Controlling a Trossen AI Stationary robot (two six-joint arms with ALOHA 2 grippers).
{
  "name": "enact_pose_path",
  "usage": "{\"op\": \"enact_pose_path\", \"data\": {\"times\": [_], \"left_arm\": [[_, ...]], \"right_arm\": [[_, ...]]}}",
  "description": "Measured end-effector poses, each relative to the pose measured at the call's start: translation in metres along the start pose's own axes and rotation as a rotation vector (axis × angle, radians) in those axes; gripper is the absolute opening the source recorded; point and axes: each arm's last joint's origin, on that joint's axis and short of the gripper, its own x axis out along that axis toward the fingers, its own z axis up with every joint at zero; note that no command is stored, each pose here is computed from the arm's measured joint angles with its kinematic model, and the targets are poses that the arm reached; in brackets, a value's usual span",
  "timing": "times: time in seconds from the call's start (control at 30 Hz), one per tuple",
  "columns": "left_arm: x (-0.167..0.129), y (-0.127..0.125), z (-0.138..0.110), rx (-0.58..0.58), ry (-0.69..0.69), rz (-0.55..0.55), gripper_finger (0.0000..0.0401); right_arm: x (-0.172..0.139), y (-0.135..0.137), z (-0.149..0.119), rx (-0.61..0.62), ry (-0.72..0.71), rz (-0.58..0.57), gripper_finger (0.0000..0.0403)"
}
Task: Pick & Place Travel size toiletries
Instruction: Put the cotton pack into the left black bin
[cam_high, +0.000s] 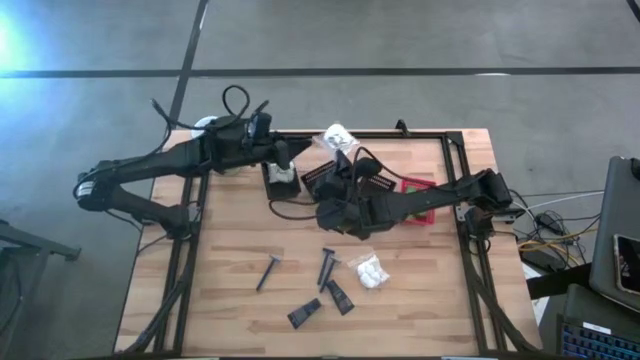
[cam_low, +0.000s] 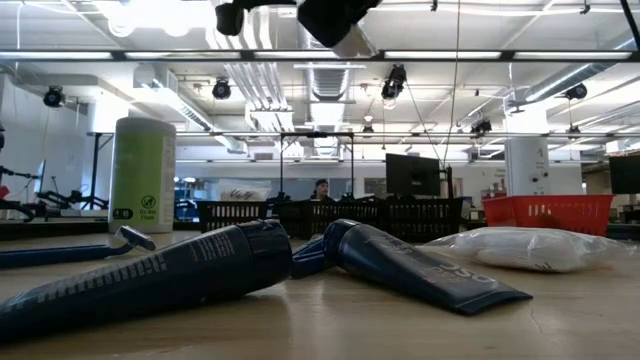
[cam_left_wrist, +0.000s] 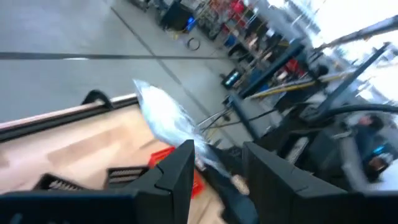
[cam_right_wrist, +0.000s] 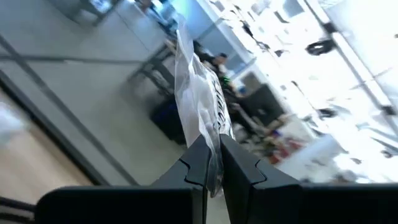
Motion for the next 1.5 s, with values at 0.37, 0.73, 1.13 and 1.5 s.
{"op": "enact_pose_path", "data": {"times": [0.37,0.73,1.13,1.5], "left_arm": [[0.018,0.013,0.001,-0.19,-0.014,0.041,0.0141],[0.031,0.015,-0.003,-0.358,0.024,0.001,0.014],[0.042,0.021,0.004,-0.416,-0.048,-0.026,0.0141],[0.06,0.034,-0.002,-0.492,-0.008,-0.004,0.014]], "right_arm": [[0.011,-0.002,0.0,-0.125,0.026,-0.034,0.0022],[0.031,-0.007,0.006,-0.177,0.064,-0.061,0.0022],[0.033,-0.009,0.01,-0.174,0.067,-0.063,0.0022],[0.032,-0.009,0.011,-0.209,0.067,-0.061,0.0022]]}}
